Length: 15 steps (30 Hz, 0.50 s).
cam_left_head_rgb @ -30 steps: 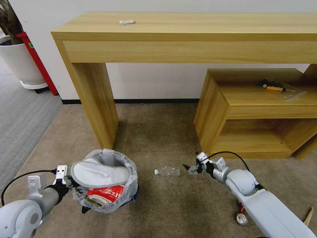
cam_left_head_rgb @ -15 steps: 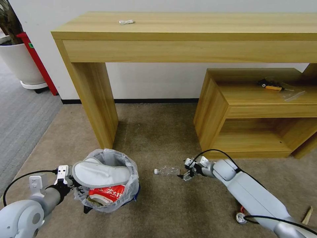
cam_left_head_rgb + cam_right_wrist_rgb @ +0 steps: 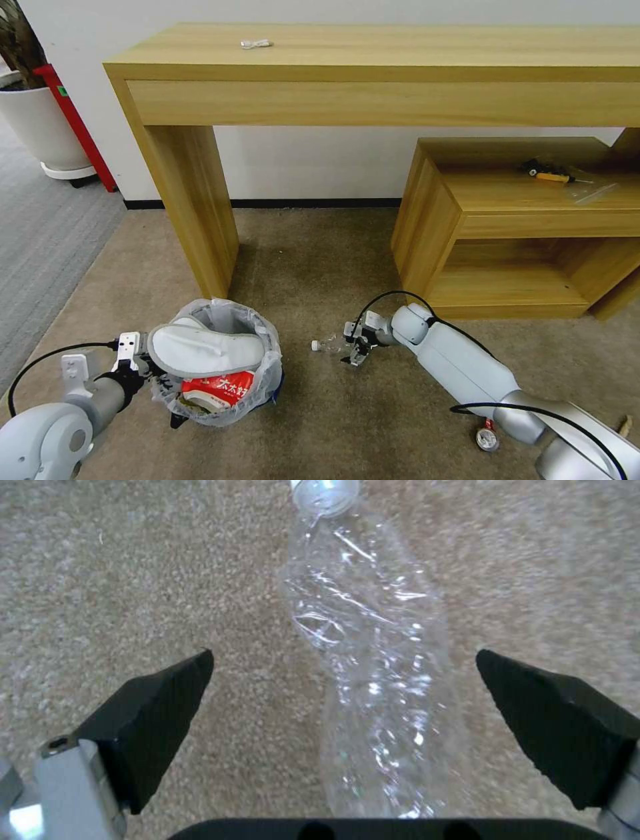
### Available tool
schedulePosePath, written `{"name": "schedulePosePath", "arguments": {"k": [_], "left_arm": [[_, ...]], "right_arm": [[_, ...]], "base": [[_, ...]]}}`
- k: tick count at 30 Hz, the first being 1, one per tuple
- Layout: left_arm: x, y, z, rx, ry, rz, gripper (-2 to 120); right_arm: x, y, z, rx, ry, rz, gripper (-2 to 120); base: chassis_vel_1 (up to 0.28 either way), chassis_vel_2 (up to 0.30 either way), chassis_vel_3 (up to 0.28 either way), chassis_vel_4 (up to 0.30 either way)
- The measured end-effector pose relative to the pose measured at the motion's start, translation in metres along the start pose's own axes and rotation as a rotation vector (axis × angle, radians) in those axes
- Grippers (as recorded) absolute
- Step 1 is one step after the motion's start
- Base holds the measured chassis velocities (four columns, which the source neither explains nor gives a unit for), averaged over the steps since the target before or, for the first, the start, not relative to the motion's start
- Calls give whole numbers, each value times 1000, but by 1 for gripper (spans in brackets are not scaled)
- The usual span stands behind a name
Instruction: Pick up the trash bin and place the garbage on the floor into it.
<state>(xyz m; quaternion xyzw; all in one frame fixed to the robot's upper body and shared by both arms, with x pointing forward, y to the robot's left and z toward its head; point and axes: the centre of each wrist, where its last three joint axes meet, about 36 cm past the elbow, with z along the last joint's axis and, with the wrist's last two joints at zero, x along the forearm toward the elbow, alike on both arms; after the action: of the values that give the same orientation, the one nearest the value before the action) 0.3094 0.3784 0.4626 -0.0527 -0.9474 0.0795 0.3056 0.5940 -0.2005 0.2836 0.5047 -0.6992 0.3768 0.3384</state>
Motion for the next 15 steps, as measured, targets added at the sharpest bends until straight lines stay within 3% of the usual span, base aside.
{"name": "schedulePosePath", "arguments": {"k": [15], "left_arm": [[-2, -1, 0, -3, -1, 1, 0]], "right_arm": [[-21, -7, 1, -35, 39, 17, 100]], "base": [[0, 0, 0, 0]]}}
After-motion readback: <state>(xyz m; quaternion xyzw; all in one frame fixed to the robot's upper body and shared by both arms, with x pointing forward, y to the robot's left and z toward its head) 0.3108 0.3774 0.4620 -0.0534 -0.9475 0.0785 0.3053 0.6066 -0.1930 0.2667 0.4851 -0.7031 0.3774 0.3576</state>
